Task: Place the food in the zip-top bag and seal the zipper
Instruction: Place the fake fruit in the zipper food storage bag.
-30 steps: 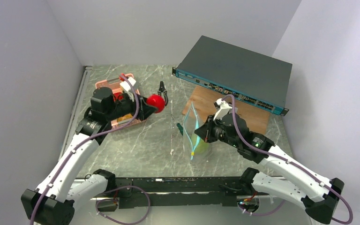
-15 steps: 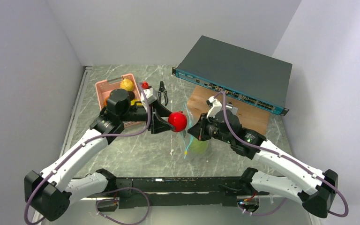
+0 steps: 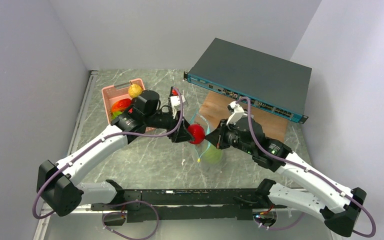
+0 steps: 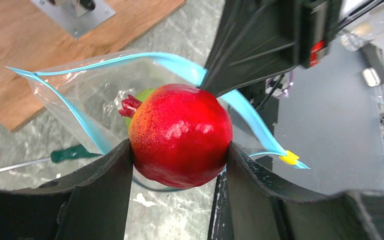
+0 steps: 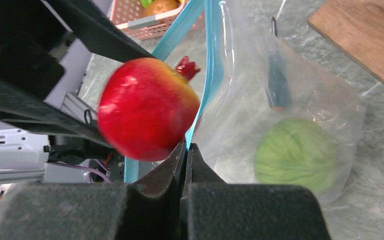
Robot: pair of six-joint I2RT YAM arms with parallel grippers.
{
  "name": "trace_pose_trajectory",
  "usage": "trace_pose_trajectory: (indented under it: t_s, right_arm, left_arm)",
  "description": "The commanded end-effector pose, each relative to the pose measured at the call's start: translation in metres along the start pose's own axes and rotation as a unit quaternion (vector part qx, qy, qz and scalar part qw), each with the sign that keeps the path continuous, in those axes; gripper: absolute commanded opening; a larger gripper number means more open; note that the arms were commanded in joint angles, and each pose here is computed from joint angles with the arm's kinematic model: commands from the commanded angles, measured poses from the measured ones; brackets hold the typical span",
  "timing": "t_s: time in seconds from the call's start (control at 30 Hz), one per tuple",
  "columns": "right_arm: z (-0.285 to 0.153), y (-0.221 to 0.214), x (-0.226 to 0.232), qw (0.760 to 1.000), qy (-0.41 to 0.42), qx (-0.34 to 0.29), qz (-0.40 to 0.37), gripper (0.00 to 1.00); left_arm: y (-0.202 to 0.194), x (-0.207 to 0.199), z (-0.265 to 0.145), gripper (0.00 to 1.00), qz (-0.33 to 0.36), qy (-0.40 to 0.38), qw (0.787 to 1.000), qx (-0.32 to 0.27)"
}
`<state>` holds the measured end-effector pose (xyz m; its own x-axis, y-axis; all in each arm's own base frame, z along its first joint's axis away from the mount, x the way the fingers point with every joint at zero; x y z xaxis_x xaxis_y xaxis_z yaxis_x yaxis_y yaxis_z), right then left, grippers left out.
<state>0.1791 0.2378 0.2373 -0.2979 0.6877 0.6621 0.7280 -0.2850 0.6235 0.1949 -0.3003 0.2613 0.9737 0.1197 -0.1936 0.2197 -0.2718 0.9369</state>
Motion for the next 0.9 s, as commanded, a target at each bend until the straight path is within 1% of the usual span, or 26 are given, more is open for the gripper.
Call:
trace_pose_trajectory:
  t_s: [0.0,0.03,0.2,0.3,0.43,0.6,0.63,0.67,0.7,0.8,0.87]
  right_arm:
    - [-0.015,0.032,0.053,0.994,0.096,-0.046,0.006,0.0]
    - [-0.016,0.032,0.055,0.994,0.101,-0.044,0.003,0.0]
    - [-0.02,0.031,0.072,0.988,0.15,-0.047,-0.001,0.0]
    - [-0.013,0.031,0.082,0.987,0.156,-0.03,-0.006,0.0]
    - [-0.007,0.025,0.083,0.987,0.156,-0.025,-0.009,0.0]
    - [-0.006,0.022,0.076,0.99,0.141,-0.023,-0.011,0.0]
    - [-0.007,0.02,0.075,0.99,0.14,-0.023,-0.011,0.0]
    - [-0.008,0.02,0.073,0.99,0.139,-0.025,-0.009,0.0]
    - [-0.008,0.019,0.071,0.99,0.138,-0.026,-0.007,0.0]
    - [-0.01,0.019,0.068,0.991,0.131,-0.028,-0.007,0.0]
    - [-0.01,0.017,0.067,0.991,0.132,-0.025,-0.007,0.0]
  left_arm:
    - [-0.013,0.011,0.001,0.13,0.003,0.045,0.998,0.037]
    - [-0.012,0.014,0.001,0.13,0.018,0.048,0.998,0.04]
    - [-0.011,0.017,-0.002,0.14,0.024,0.066,0.997,0.039]
    - [-0.011,0.022,-0.004,0.15,0.03,0.082,0.995,0.039]
    - [-0.013,0.024,-0.006,0.21,0.03,0.093,0.994,0.044]
    - [-0.015,0.03,-0.007,0.31,0.036,0.113,0.992,0.046]
    - [-0.016,0.031,-0.007,0.35,0.034,0.114,0.992,0.05]
    - [-0.017,0.033,-0.006,0.41,0.031,0.117,0.991,0.054]
    - [-0.018,0.033,-0.006,0.48,0.028,0.119,0.991,0.056]
    - [-0.018,0.034,-0.005,0.73,0.028,0.121,0.991,0.05]
    - [-0.016,0.031,-0.005,0.84,0.033,0.112,0.992,0.044]
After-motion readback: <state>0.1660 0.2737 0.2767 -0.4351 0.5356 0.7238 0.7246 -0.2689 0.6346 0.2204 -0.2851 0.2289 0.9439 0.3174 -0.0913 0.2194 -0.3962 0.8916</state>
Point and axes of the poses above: each gripper's point midway between its finger pads, its own z axis out along the fingers, its own x axis along the line the jaws close on, y = z × x, the point moved 1 cm from there along -z, back along the fingers, and after that the axes turned 9 degrees about z, right-handed, at the moved point
